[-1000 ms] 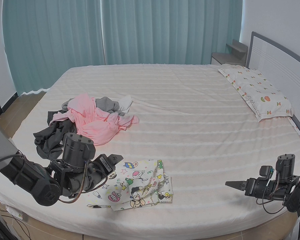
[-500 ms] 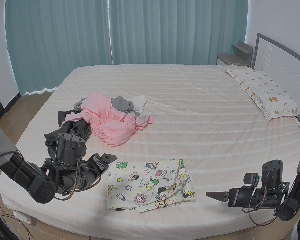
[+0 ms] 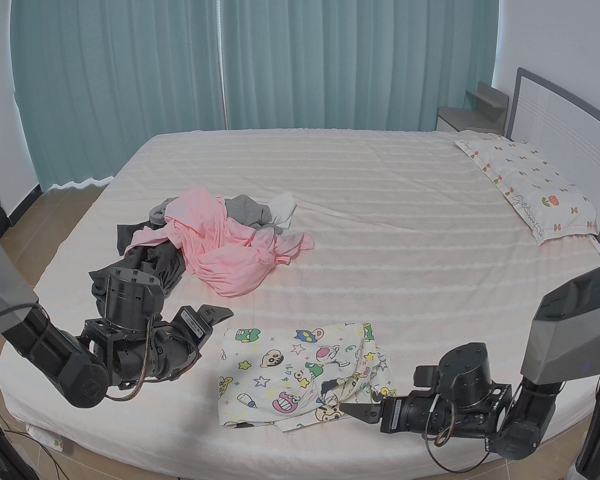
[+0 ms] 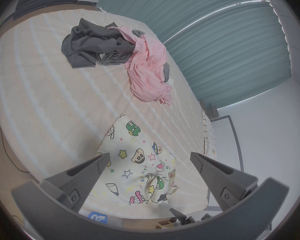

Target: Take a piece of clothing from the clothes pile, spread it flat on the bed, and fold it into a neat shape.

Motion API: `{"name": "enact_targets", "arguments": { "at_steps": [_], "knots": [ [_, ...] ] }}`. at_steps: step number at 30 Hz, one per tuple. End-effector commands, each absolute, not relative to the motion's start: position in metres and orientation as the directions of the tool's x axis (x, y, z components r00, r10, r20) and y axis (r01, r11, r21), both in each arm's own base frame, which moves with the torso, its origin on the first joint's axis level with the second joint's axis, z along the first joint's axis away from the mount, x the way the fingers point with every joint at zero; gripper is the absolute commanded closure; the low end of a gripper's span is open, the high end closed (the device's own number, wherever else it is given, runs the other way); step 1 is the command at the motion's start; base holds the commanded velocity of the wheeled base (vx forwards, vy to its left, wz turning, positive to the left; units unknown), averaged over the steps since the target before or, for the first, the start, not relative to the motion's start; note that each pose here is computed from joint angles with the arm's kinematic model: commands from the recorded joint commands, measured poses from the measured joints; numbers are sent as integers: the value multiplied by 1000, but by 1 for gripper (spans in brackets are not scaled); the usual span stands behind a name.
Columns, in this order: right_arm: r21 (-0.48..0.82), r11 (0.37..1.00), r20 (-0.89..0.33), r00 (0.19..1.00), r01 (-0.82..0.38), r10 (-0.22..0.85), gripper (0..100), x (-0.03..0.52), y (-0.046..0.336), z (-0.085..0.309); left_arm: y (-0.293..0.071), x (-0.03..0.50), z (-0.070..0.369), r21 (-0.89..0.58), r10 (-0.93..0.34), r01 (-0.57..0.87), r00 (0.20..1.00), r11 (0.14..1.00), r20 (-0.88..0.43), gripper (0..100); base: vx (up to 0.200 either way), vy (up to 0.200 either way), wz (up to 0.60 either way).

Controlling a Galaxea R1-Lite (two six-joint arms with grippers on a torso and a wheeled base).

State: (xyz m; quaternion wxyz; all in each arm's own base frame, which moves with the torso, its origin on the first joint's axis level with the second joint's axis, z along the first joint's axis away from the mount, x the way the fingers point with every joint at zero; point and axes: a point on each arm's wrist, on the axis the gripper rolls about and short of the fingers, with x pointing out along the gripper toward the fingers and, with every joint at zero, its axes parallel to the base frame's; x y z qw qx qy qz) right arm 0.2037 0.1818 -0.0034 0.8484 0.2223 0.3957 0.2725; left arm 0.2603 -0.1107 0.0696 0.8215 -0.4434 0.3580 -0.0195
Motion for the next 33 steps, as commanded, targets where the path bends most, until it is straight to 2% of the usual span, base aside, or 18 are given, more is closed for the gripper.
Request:
{"name": "enact_targets", "arguments": {
  "at_steps": [1,16,24,30,31,33],
  "knots": [
    [585,755,-567,517,-296,642,0,212,200,-22,-111,261,61,-731,-342,-302,732,612,-589,0,0,0,0],
    [592,765,-592,507,-253,626,0,239,221,-22,-109,263,61,-730,-333,-306,737,612,-588,0,0,0,0],
    [625,748,-568,526,-226,633,0,246,226,-21,-109,264,60,-729,-331,-306,738,612,-588,0,0,0,0],
    [594,780,-580,568,-196,584,0,252,231,-26,-108,264,60,-729,-330,-307,738,612,-588,0,0,0,0],
    [594,780,-580,568,-196,584,100,252,231,-26,-108,264,60,-729,-330,-307,738,612,-588,0,0,0,0],
    [593,781,-581,568,-194,582,100,251,231,-26,-108,264,60,-729,-329,-308,739,612,-588,0,0,0,0]
  ]
}}
